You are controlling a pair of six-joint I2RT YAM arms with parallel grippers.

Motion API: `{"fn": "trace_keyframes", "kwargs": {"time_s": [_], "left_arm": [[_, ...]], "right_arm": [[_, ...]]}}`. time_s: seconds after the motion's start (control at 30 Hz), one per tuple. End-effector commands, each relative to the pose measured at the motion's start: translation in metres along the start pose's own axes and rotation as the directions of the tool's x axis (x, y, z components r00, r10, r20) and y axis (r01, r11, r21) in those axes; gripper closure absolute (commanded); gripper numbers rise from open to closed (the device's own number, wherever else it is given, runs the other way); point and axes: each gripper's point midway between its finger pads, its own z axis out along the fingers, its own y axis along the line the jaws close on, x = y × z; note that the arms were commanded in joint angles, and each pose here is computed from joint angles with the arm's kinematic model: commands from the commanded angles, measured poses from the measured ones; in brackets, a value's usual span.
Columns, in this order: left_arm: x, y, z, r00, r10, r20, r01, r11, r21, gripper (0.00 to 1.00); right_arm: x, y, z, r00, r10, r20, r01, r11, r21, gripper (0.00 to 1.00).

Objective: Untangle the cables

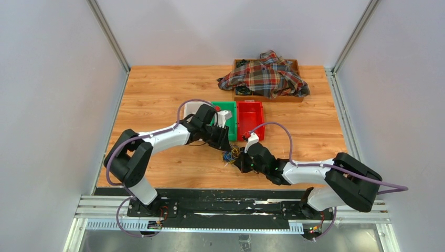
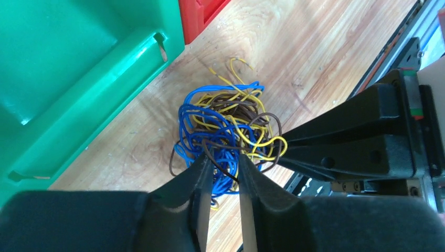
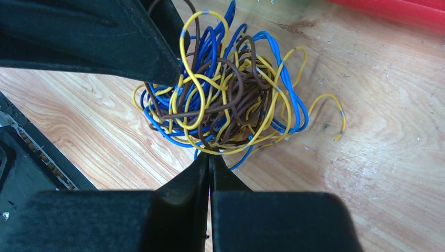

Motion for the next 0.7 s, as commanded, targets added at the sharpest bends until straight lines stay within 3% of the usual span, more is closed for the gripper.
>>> {"fn": "trace_keyframes", "kwargs": {"time_s": [0.0,0.17,0.3,0.4,0.57,0.67], "left_arm": [[-0.014,-0.014,-0.009,0.997,0.069,0.018,-0.069,0.997,0.033,0.77],[-0.025,-0.023,-0.034,0.984,0.162,0.074,-0.163,0.987,0.004,0.83],[-0.026,-0.027,-0.045,0.978,0.197,0.065,-0.197,0.980,-0.011,0.82],[-0.028,-0.028,-0.052,0.970,0.239,0.052,-0.238,0.971,-0.025,0.87],[-0.038,-0.035,-0.072,0.949,0.309,0.057,-0.306,0.950,-0.060,0.98],[-0.038,-0.042,-0.083,0.942,0.331,0.056,-0.328,0.943,-0.053,0.98]], "right_arm": [[0.000,0.004,-0.003,1.000,0.007,0.016,-0.007,1.000,-0.008,0.99],[-0.001,0.003,-0.004,1.000,0.003,0.020,-0.003,1.000,-0.003,0.99],[0.000,0.002,-0.003,1.000,0.005,0.018,-0.005,1.000,-0.002,0.99],[-0.002,0.003,-0.004,1.000,0.007,0.023,-0.007,1.000,-0.004,0.99],[-0.020,0.000,-0.013,0.998,0.006,0.070,-0.006,1.000,0.008,0.83],[-0.041,0.002,-0.022,0.992,-0.011,0.123,0.010,1.000,0.007,0.78]]}}
